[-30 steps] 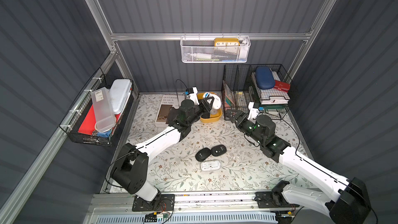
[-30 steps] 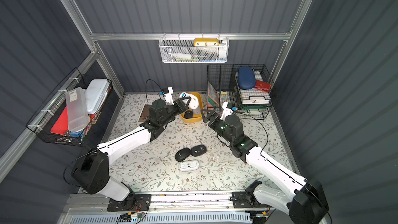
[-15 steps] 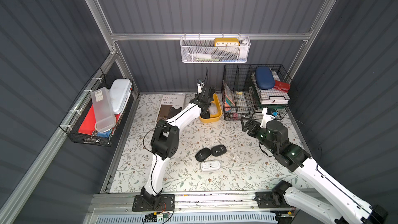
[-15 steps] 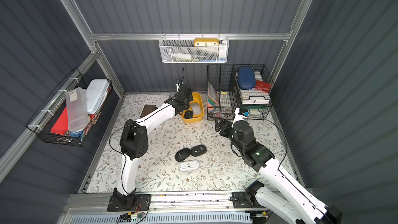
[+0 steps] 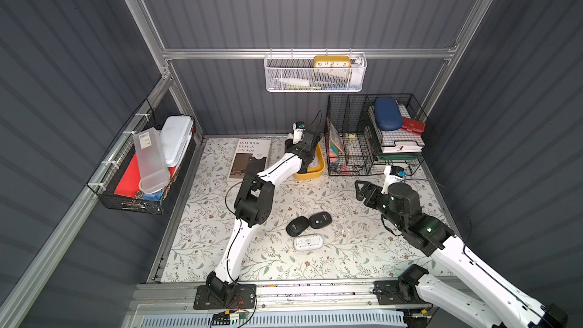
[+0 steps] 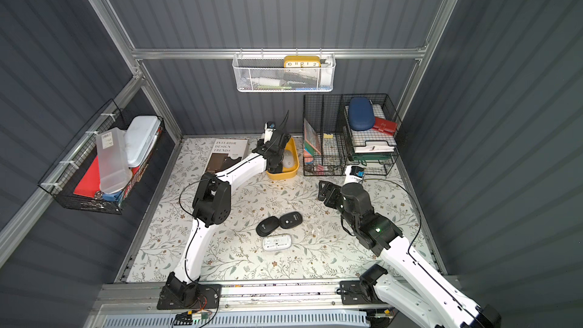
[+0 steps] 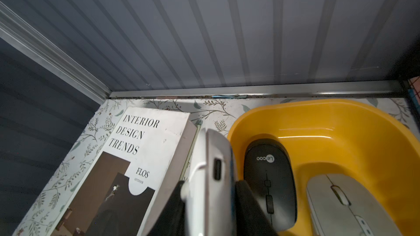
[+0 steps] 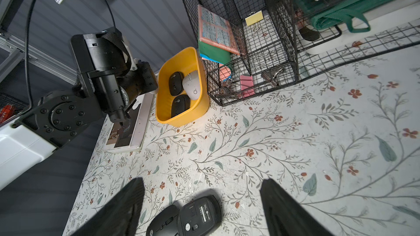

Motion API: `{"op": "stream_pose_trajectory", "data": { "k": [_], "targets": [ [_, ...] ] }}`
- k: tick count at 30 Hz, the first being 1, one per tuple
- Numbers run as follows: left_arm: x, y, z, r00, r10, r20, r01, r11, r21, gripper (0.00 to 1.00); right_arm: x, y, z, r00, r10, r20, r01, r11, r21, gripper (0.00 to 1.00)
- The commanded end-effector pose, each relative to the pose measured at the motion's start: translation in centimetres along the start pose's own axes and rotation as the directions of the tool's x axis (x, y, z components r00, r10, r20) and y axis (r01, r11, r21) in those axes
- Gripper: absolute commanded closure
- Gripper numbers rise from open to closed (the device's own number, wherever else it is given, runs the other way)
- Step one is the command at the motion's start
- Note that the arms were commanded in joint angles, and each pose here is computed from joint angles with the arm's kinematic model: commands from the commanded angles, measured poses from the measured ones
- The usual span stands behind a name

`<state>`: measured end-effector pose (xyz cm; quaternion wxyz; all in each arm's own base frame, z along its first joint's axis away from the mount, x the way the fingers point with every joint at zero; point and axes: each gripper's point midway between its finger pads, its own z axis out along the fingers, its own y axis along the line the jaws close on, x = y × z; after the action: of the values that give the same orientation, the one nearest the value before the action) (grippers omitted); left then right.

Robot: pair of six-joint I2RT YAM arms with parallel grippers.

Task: Put the mouse in the storage box
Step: Place the mouse in the storage box.

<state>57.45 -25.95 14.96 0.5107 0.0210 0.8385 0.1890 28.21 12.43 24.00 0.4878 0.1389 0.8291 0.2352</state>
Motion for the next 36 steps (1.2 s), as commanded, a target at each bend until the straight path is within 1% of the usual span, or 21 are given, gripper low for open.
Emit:
{"op": "stream_pose_trajectory", "data": {
  "k": [1,6,14,23,28,33,36],
  "targets": [
    [-0.3,-1.5,0.0,0.996,0.077,0.039,-0.076,0.997,-0.022,0.92,0.4,-0.9,0.3,1.000,0.000,-0.003,0.000,1.000,0.030,0.15],
    [0.0,-3.4,0.1,0.990,0.131,0.055,-0.132,0.991,0.002,0.90,1.0,-1.1,0.4,1.000,0.010,-0.018,-0.009,0.999,0.031,0.15],
    [1.3,-4.1,0.8,0.985,0.171,0.030,-0.171,0.985,0.003,0.86,1.2,-1.2,0.6,1.000,0.012,-0.023,-0.011,0.999,0.035,0.15],
    [2.7,-6.2,1.0,0.979,0.202,0.016,-0.202,0.976,0.078,0.79,1.1,-1.0,0.9,1.000,0.011,-0.029,-0.010,0.999,0.038,0.15],
    [3.6,-7.4,1.1,0.976,0.218,0.009,-0.217,0.968,0.126,0.71,1.1,-1.1,0.9,0.999,0.011,-0.030,-0.010,0.999,0.042,0.15],
    [4.2,-8.3,1.3,0.975,0.223,0.003,-0.221,0.963,0.156,0.69,1.1,-1.2,0.9,0.999,0.015,-0.030,-0.013,0.999,0.047,0.15],
    [4.4,-8.8,1.2,0.975,0.220,0.004,-0.217,0.959,0.180,0.63,1.2,-1.1,1.0,0.999,0.019,-0.034,-0.017,0.999,0.047,0.15]
  ]
}}
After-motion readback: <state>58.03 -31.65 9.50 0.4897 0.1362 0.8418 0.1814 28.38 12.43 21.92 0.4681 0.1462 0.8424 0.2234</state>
